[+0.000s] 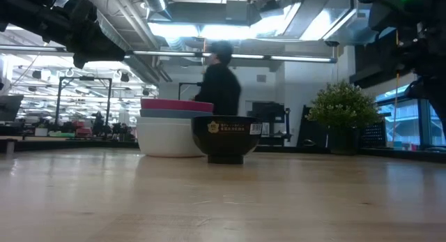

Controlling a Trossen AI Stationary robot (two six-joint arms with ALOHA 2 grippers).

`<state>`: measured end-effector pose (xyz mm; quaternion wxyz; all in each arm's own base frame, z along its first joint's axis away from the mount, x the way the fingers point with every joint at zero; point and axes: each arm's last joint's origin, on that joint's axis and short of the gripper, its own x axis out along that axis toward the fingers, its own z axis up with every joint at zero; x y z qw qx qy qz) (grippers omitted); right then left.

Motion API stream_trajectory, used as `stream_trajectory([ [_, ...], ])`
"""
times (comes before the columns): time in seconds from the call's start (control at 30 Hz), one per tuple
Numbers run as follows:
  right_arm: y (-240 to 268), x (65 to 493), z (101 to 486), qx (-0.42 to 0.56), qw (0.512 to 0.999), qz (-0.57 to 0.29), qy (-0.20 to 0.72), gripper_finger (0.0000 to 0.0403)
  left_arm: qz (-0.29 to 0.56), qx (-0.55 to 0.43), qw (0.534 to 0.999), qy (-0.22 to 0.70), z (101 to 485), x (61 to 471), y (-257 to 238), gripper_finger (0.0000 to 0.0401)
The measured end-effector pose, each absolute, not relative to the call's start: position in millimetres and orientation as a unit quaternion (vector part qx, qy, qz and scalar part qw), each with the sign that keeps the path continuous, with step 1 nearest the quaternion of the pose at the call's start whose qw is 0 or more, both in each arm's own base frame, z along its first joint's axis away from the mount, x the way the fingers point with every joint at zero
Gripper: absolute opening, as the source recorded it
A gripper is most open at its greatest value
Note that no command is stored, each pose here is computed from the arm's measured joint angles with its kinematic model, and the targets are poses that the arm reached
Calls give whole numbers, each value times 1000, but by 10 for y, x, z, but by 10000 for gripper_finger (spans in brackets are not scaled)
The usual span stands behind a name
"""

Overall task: Nest bowls inside each other
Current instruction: Stack the right red bowl into the pink bowl

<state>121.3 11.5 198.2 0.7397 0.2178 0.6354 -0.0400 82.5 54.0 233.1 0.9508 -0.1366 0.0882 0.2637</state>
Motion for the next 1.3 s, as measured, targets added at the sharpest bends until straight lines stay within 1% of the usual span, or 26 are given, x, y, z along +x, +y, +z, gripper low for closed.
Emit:
stream_trajectory([
  [0.6,120,1330,1858,215,706,-54,673,141,263,-136,951,88,2331,825,540,85],
  [0.67,120,1339,1846,215,703,-56,676,129,263,-136,951,88,2331,825,540,85],
  [0.73,121,1345,1838,214,701,-56,678,109,264,-136,951,88,2331,825,541,85],
  [0.93,121,1354,1834,212,702,-53,678,16,263,-136,951,88,2331,825,540,85],
  [0.97,122,1354,1835,211,703,-52,678,12,263,-136,951,88,2331,825,540,85],
  [1.1,121,1351,1834,214,701,-55,678,17,263,-136,951,88,2331,825,540,85],
  [1.17,123,1353,1835,216,701,-54,678,11,263,-136,951,88,2331,825,540,85],
  [1.3,129,1398,1841,225,714,-45,662,8,263,-136,951,88,2331,825,540,85],
])
